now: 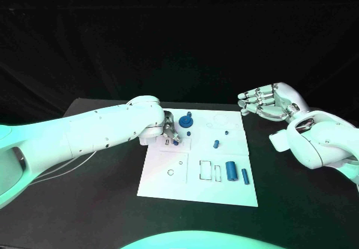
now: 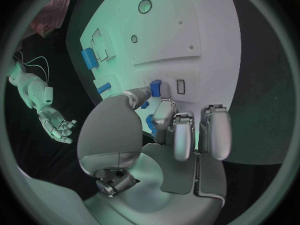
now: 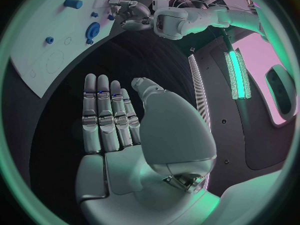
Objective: Assemble the parts on the task board
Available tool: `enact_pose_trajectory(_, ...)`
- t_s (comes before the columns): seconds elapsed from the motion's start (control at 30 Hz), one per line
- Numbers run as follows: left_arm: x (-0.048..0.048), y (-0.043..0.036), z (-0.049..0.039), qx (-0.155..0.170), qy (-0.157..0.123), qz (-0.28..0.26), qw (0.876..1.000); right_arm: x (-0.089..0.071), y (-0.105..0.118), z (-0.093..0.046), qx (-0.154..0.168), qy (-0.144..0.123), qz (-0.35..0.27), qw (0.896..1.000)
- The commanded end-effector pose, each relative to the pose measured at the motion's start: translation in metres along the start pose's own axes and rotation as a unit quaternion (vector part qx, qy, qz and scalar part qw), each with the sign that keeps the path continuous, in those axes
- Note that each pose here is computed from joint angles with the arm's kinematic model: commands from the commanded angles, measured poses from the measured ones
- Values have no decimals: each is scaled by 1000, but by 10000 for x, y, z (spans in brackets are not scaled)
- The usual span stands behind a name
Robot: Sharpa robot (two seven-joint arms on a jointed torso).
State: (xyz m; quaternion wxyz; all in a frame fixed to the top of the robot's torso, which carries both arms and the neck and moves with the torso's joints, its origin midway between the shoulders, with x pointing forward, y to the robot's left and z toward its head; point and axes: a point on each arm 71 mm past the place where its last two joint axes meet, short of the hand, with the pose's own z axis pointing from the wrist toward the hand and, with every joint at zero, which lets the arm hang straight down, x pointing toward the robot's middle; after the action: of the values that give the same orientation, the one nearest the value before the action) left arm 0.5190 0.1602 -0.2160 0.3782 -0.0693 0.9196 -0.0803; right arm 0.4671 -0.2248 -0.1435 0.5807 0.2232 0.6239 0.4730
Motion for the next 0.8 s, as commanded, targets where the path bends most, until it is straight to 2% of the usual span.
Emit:
enact_pose_trajectory(0.03, 43, -23, 3, -4, 11, 6, 1000, 10, 9, -3, -5, 5, 0, 1000)
enact_pose_trajectory(0.8, 19, 30, 0, -10, 3, 2, 1000, -4, -3, -6, -3, 4, -1, 1000)
